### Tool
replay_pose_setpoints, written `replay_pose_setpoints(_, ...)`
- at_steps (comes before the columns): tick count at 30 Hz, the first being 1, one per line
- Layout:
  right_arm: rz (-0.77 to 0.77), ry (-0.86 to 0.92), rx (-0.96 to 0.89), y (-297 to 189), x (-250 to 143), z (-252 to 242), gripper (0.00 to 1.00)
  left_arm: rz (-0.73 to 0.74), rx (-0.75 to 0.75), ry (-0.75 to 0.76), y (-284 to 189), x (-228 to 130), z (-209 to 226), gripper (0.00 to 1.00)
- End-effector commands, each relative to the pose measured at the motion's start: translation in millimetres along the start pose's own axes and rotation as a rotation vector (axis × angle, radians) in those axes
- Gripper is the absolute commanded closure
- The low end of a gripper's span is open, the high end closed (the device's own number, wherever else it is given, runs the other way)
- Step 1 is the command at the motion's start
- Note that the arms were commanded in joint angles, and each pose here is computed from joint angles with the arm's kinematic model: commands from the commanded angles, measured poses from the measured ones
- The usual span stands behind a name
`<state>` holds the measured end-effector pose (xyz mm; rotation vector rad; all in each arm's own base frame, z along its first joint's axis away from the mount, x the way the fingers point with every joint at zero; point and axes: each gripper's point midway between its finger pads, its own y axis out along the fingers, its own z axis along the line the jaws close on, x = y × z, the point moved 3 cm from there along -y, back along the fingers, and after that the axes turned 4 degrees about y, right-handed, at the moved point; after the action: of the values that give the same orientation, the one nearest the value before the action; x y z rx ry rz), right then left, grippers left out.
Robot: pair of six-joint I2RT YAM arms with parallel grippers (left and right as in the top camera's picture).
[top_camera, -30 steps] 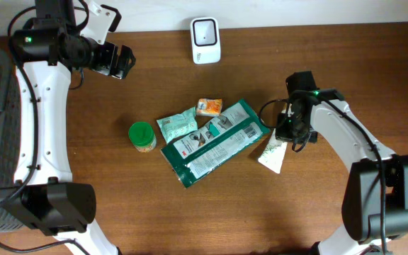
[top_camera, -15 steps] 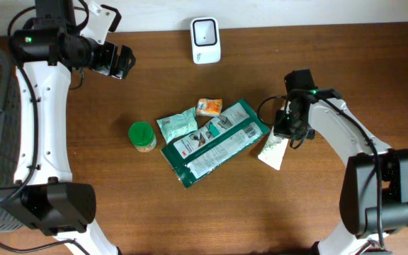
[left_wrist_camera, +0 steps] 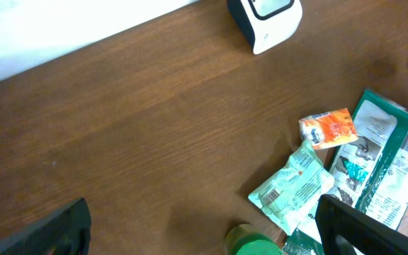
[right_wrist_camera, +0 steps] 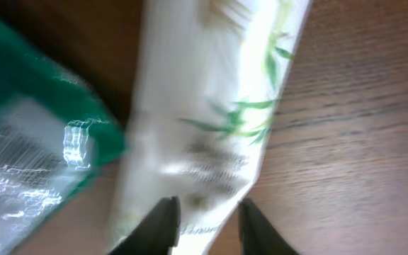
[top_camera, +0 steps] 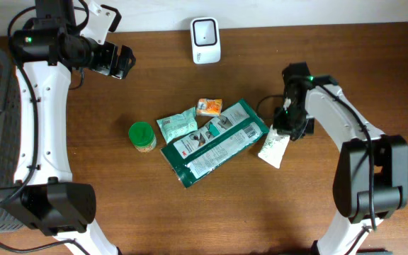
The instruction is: Scan the item barcode
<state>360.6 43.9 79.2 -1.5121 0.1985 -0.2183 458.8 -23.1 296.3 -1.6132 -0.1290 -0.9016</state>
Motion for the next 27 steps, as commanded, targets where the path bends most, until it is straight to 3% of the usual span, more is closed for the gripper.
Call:
replay_pose_setpoints(1, -0.009, -0.075, 0.095, -25.9, -4.3, 32.3, 0.56, 0.003, 0.000, 0.013, 0.8, -0.9, 1.0, 0.01)
replay_pose_setpoints(4, 0.025, -0.145, 0.075, -18.2, -22.8, 51.9, 0.42, 0.003, 0.000, 0.013, 0.8, -0.9, 1.0, 0.01)
replay_pose_setpoints(8, 0.013, -0.153, -0.088, -2.9, -36.1, 59.3, 0.34, 0.003, 0.000, 0.013, 0.8, -0.9, 1.0, 0.01)
replay_pose_setpoints(15, 0.011, -0.173, -0.320, 10.4, -47.0, 46.8, 0.34, 0.003, 0.000, 0.013, 0.8, -0.9, 1.0, 0.01)
replay_pose_setpoints(27, 0.030, -0.225, -0.412, 34.3, -53.0, 49.8, 0.34, 0.003, 0.000, 0.013, 0.8, -0.9, 1.0, 0.01)
